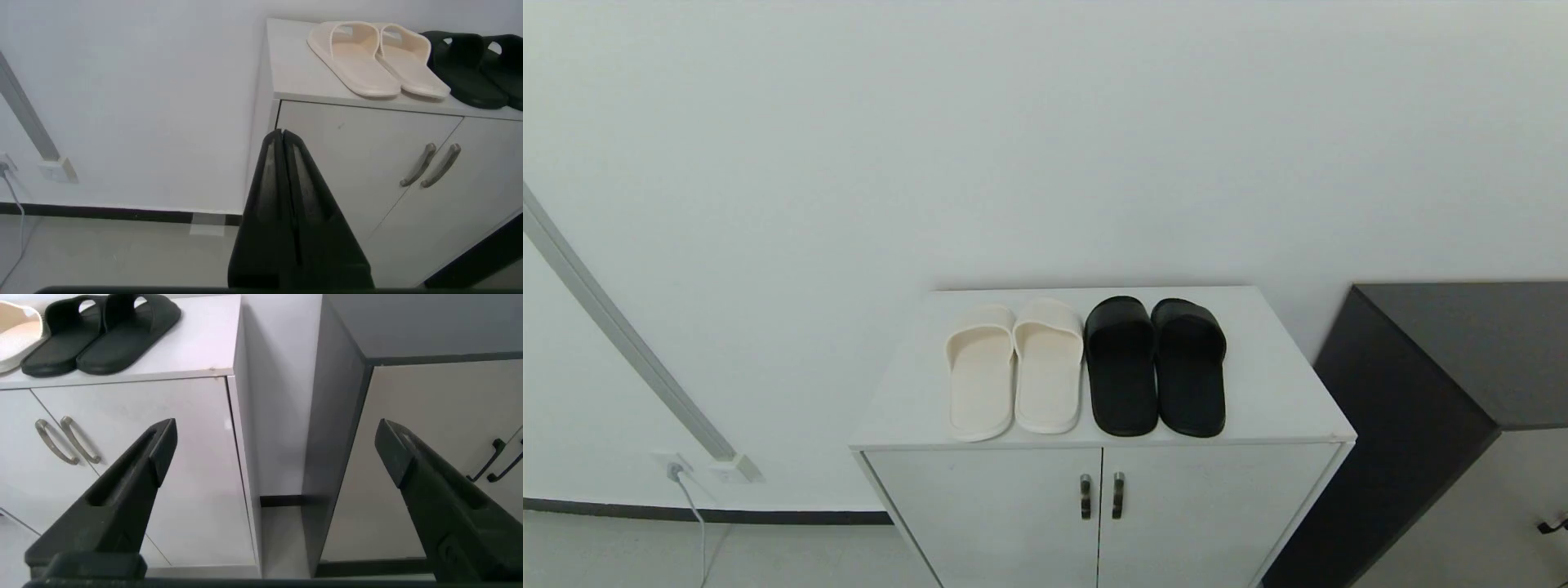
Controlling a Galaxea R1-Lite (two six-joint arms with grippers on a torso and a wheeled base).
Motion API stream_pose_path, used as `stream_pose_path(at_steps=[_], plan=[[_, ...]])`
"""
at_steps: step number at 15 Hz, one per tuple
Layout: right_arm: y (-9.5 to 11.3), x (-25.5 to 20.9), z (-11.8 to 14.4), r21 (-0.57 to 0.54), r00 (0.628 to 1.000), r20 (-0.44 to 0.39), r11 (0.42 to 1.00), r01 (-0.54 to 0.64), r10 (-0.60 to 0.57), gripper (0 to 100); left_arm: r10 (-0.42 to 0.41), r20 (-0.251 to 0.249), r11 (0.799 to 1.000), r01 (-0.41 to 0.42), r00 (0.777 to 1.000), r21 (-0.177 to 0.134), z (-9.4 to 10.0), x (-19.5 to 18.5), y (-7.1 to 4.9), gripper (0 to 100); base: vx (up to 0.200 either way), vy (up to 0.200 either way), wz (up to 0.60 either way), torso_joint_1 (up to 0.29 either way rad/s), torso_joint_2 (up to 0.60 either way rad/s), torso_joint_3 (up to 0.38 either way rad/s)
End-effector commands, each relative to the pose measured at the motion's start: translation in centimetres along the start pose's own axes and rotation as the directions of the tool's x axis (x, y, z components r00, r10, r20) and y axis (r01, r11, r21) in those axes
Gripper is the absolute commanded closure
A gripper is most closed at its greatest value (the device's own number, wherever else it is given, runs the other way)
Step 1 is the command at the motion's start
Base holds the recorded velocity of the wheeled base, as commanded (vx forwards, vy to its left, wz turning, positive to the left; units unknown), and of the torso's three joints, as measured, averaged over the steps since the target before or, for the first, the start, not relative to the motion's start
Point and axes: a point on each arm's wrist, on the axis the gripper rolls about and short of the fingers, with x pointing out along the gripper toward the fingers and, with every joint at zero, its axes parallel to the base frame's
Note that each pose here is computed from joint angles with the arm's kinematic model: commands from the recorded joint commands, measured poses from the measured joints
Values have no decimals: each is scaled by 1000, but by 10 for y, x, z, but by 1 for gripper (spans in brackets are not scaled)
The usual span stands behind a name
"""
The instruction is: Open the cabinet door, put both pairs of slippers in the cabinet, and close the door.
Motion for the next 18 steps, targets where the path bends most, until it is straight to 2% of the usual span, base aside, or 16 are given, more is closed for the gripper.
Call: stream_pose_path(at_steps=[1,13,14,15,16,18], plan=[[0,0,0,-3,1000,-1,1000,-1,1,0,-3,-1,1000,3,1000,1,0,0,0,100,0,0,0,0,0,0],[0,0,1,-8,1000,2,1000,-5,5,0,-3,-1,1000,3,1000,-2,0,0,0,100,0,0,0,0,0,0],[0,-1,8,-16,1000,23,1000,2,-2,0,-3,-1,1000,3,1000,-2,0,0,0,100,0,0,0,0,0,0],[0,-6,43,34,997,80,999,-8,5,0,-3,-1,1000,3,1000,-2,0,0,0,100,0,0,0,0,0,0],[0,-3,57,73,998,52,997,-24,20,0,-3,-1,1000,3,1000,-1,0,0,0,100,0,0,0,0,0,0],[1,6,59,50,997,-16,996,-75,76,0,-3,-1,1000,3,1000,-2,0,0,0,100,0,0,0,0,0,0]])
